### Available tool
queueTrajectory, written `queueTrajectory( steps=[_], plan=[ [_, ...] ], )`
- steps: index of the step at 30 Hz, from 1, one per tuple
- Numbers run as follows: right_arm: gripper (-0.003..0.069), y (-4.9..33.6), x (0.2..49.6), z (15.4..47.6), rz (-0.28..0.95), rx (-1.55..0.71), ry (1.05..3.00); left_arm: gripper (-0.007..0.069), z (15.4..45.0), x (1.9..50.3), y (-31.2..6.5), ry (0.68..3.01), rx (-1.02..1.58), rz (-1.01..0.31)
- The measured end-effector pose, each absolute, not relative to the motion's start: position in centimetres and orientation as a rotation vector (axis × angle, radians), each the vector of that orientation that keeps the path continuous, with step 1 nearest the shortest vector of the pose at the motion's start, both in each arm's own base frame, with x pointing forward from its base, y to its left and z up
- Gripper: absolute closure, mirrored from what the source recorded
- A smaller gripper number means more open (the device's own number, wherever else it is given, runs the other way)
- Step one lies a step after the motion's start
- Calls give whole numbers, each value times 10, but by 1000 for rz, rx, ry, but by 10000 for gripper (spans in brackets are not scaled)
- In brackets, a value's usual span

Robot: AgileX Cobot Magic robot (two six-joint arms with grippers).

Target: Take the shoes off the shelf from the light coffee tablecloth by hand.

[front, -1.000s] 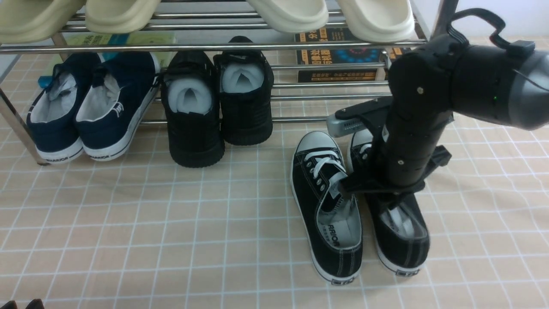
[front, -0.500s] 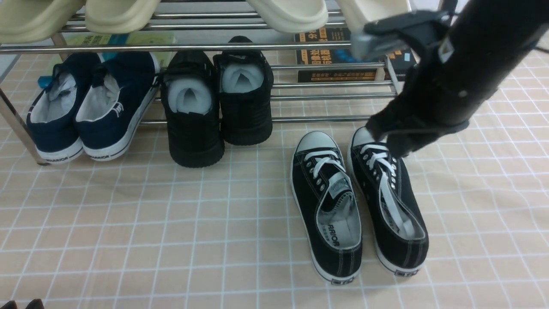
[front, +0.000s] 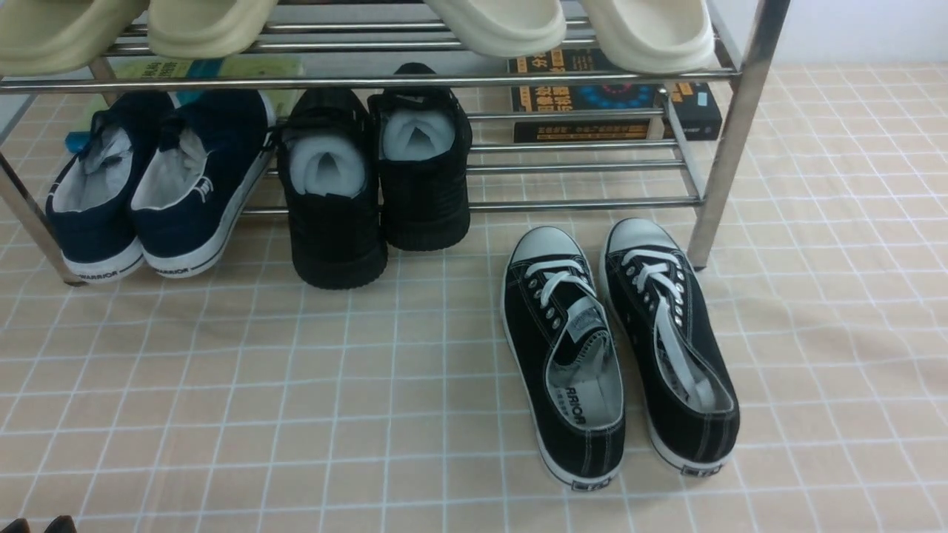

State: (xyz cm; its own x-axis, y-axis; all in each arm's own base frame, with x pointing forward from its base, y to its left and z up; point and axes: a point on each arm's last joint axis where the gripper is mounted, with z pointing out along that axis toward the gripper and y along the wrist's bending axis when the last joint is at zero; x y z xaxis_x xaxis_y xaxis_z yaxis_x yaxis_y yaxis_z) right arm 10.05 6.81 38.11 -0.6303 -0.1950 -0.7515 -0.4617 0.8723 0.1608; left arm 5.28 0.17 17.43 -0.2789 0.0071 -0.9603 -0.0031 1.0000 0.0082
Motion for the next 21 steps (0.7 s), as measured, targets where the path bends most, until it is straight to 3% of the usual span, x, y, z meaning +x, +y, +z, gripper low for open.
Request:
queueTrajectory(
  steps=[3,8,21],
  plan=[
    [671,60,89,325,493,-420,2061,384,174,53,2,1853,3,10],
    [668,57,87,284,513,-389,1937,384,174,53,2,1853,4,12],
    [659,57,87,262,505,-389,1957,384,174,53,2,1853,4,12]
  ],
)
